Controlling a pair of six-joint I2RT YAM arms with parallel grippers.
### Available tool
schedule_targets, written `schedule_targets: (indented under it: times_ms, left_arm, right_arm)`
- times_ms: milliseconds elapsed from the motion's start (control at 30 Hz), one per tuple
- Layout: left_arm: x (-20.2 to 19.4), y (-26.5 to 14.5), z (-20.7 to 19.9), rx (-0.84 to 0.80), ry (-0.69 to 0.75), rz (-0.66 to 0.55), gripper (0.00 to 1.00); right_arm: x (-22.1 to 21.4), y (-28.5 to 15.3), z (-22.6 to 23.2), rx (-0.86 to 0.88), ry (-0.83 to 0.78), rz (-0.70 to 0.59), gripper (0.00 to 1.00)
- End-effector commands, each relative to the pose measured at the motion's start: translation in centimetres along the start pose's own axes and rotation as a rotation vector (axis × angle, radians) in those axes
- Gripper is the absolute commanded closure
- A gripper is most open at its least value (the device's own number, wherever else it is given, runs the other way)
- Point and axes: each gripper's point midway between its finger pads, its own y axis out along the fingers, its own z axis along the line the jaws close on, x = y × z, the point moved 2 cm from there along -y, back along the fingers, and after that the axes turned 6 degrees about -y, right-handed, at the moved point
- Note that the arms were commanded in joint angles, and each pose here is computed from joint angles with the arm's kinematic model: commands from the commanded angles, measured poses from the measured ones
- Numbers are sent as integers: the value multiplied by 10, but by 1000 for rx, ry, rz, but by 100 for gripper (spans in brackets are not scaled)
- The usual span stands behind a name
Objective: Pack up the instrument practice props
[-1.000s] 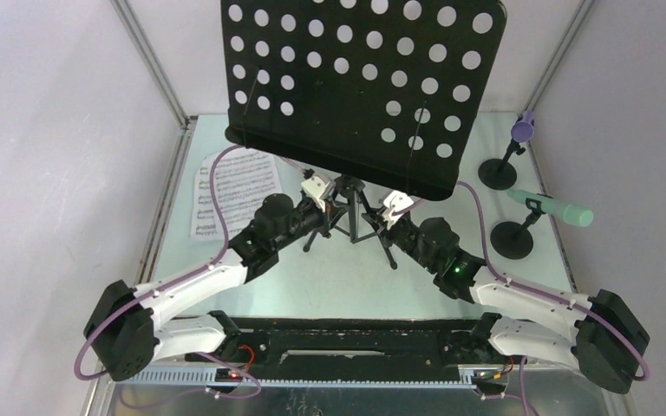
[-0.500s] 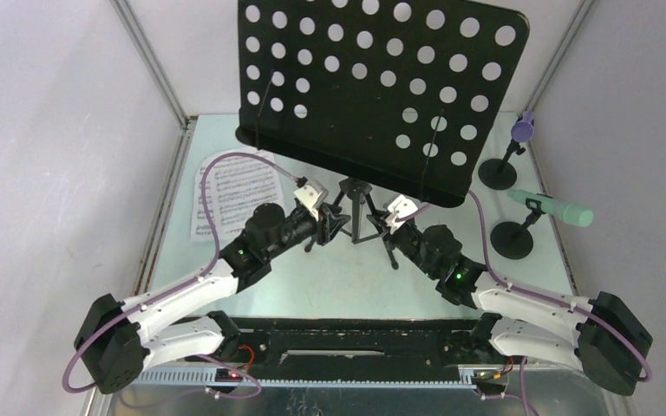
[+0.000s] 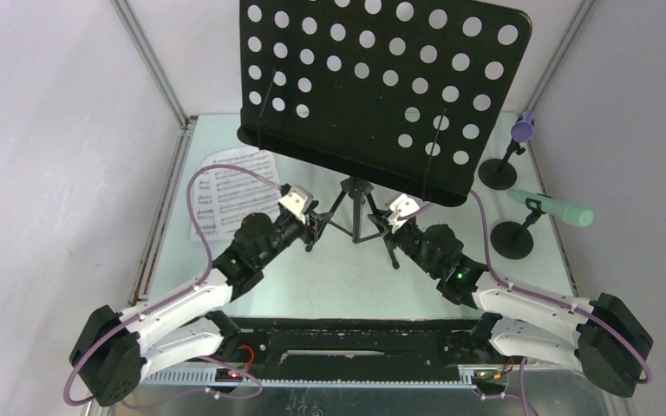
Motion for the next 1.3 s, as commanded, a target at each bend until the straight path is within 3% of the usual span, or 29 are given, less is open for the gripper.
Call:
schedule_targets:
  times_ms: [0, 133, 400, 467, 667, 700, 900, 1267]
  left_arm:
    - [11, 10, 3, -81, 109, -74, 45]
    - [11, 17, 1, -131, 136, -76, 37]
    - [4, 30, -13, -242, 152, -31, 40]
    - [3, 35, -14, -254, 149, -19, 48]
    - [5, 42, -20, -295, 127, 15, 98]
    - [6, 42, -21, -301, 124, 20, 100]
    - [26, 35, -35, -374, 95, -21, 100]
    - [91, 22, -75, -512, 113, -161, 100]
  right_arm:
    - [58, -2, -14, -30, -7, -200, 100]
    - [57, -3, -12, -16, -13, -196, 100]
    - [56, -2, -13, -14, -13, -194, 100]
    - [56, -2, -13, -13, -10, -196, 100]
    - [54, -2, -13, -14, -8, -189, 100]
    - [54, -1, -13, -14, -6, -188, 100]
    - [56, 0, -15, -23, 15, -200, 100]
    - [103, -13, -25, -56, 65, -389, 100]
